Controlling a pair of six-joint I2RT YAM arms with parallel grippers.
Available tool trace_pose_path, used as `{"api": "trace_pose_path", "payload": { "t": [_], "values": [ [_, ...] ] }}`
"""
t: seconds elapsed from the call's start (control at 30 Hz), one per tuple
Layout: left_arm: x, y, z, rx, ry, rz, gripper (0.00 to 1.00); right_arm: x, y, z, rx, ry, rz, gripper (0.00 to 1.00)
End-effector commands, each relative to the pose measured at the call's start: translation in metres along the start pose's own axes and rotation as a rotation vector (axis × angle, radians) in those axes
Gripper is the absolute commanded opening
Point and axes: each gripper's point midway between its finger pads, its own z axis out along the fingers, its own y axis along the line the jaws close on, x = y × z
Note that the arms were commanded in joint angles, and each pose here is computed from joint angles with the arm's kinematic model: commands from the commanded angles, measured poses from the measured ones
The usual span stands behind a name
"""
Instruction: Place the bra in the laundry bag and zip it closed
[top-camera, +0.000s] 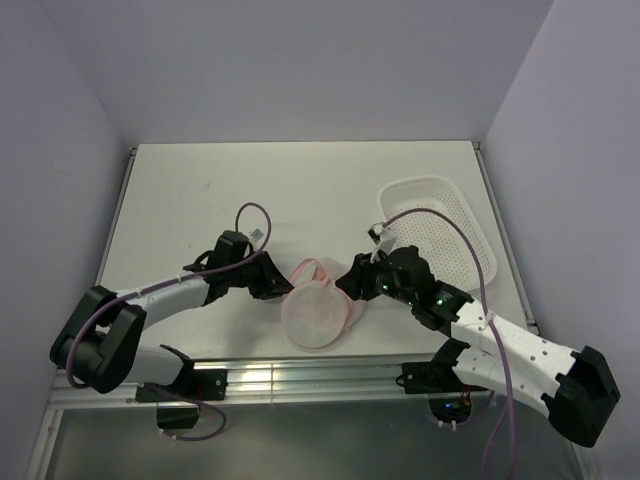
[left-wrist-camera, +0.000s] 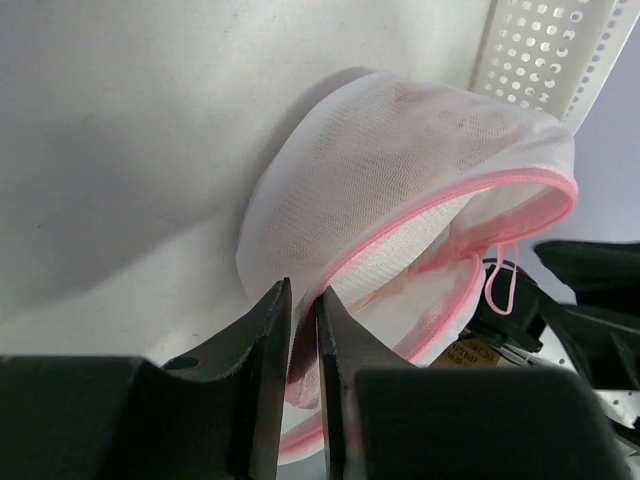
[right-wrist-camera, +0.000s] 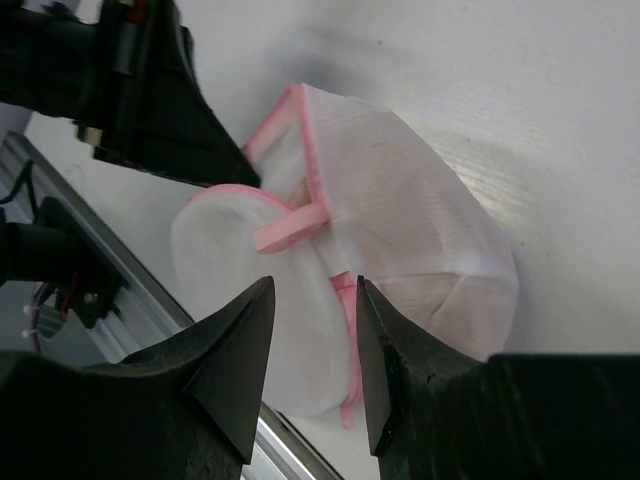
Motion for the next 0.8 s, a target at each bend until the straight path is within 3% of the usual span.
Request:
{"api": "trace_pose_path", "payload": {
  "t": [0.0, 0.63, 0.77],
  "values": [
    [-0.013, -0.028, -0.001, 0.084, -0.017, 0.071, 0.22, -0.015, 0.011, -0.015, -0.027, -0.041, -0.004, 0.46],
    [-0.024, -0.028, 0.004, 0.068, -0.015, 0.082, 0.22, 0.043, -0.001, -0.013, -0.016, 0.095, 0.018, 0.49],
    [-0.024, -0.027, 0.005, 0.066, -0.014, 0.086, 0.22, 0.049, 0.000, -0.010, -0.020, 0.108, 0.024, 0.55]
  ]
}}
